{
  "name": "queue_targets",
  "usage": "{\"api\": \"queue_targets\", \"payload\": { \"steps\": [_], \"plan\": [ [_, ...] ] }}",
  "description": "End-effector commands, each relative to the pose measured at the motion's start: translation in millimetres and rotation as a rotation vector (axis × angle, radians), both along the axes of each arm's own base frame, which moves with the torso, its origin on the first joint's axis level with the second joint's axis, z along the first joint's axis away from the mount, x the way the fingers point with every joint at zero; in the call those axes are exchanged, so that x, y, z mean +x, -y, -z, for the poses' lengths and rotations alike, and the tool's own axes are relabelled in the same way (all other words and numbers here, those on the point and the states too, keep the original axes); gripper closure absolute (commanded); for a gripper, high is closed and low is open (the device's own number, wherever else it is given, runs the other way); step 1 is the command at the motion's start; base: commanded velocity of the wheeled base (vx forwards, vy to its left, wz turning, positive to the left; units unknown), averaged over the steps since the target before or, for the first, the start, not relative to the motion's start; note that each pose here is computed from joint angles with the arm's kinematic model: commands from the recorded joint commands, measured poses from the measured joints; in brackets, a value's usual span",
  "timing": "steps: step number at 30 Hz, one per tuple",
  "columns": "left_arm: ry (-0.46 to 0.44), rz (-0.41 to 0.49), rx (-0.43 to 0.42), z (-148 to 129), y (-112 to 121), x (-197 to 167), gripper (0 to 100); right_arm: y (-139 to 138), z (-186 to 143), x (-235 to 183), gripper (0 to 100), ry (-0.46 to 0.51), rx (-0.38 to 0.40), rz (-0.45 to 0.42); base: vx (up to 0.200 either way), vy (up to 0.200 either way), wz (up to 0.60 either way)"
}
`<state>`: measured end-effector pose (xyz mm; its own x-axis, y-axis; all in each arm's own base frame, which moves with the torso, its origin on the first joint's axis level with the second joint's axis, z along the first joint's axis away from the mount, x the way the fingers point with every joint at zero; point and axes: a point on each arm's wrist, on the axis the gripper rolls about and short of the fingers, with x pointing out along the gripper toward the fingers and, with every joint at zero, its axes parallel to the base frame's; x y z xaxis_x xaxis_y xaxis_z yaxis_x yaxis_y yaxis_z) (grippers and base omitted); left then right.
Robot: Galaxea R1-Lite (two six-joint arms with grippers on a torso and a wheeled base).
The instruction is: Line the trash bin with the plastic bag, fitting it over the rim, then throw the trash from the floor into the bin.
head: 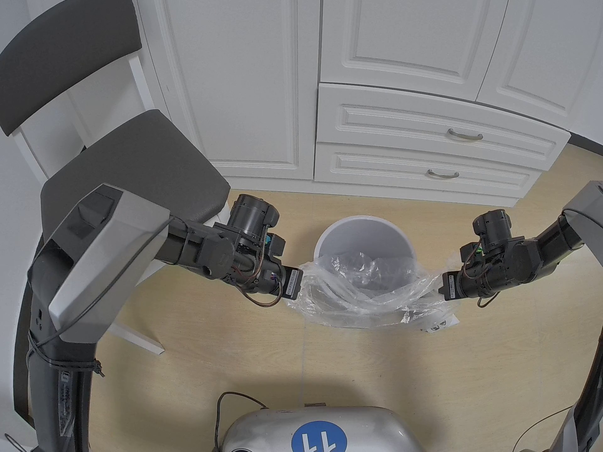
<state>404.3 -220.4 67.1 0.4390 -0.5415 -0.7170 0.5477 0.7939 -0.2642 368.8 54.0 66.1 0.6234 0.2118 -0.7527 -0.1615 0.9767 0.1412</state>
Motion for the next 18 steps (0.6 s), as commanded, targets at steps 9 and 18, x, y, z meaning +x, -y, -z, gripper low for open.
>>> {"api": "queue_targets", "payload": {
  "steps": [9,18],
  "plan": [
    [-0.027,-0.248,-0.137,22.7,27.8,44.5,100,-5.3,37.6,43.2,100,0.120,0.168,0.159,0.000,0.000,0.00],
    [-0.025,-0.301,-0.141,22.6,22.0,51.6,100,6.0,42.6,46.2,100,0.129,0.163,0.184,0.000,0.000,0.00]
  ]
}}
